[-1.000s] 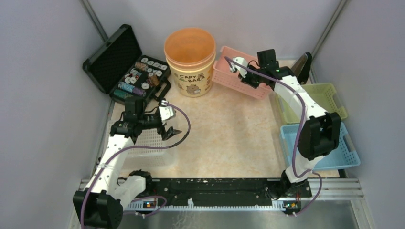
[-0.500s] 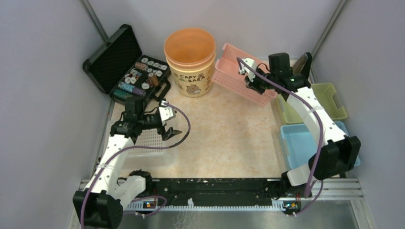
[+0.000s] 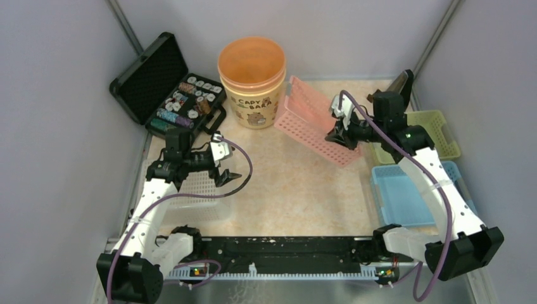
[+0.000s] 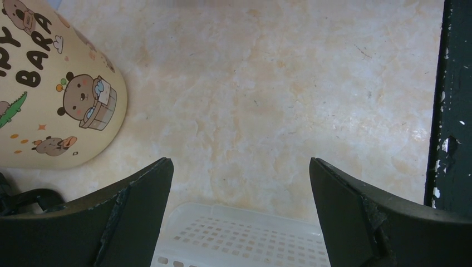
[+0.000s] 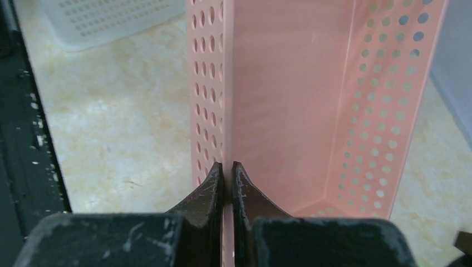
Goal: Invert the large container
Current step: Turn the container upside down at the center of the board.
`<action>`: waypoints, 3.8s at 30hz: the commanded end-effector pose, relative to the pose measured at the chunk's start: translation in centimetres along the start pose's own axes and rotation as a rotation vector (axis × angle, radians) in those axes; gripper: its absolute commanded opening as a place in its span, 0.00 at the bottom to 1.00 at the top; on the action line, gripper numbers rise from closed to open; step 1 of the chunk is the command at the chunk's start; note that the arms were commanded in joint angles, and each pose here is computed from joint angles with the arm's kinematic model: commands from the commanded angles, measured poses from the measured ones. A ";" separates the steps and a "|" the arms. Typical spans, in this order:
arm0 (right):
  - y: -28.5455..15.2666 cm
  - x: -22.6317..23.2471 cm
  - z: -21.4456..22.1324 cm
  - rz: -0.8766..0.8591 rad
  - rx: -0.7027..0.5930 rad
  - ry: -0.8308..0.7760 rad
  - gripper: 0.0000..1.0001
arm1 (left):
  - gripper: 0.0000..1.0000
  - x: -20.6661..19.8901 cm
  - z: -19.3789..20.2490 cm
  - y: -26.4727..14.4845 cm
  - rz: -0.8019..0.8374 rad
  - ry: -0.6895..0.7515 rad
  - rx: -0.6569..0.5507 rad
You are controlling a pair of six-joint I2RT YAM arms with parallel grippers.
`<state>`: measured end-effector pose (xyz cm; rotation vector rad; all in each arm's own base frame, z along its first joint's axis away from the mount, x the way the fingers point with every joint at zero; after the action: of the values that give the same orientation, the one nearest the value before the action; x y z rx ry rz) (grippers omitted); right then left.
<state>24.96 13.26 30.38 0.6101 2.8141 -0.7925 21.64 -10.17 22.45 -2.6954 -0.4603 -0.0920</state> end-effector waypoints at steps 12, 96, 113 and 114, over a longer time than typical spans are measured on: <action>0.8 4.3 -0.2 -0.277 -0.161 0.150 0.00 | 0.99 -0.2 -0.9 -0.1 0.022 0.028 -0.043; 0.5 8.8 -0.8 -0.709 -0.026 0.183 0.00 | 0.51 -3.7 -5.2 6.7 0.550 0.173 -0.127; 0.5 8.4 -1.4 -0.751 -0.046 0.205 0.00 | 0.13 -3.2 -2.7 8.0 0.474 0.132 -0.088; 0.6 8.4 -1.2 -0.752 -0.043 0.207 0.00 | 0.09 -3.1 -2.8 8.0 0.465 0.124 -0.089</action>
<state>17.48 16.45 27.66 -0.3888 3.2796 -0.9549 20.91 -18.89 20.87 -2.7578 0.2856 -0.1502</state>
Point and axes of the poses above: each gripper's point midway between its finger pads, its own y axis out along the fingers, its own x axis along the line the jaws close on, z = x × y, the point moved 6 cm from there along -y, back along the fingers, and after that the axes turned 5 degrees about -y, right-handed, at the moved point
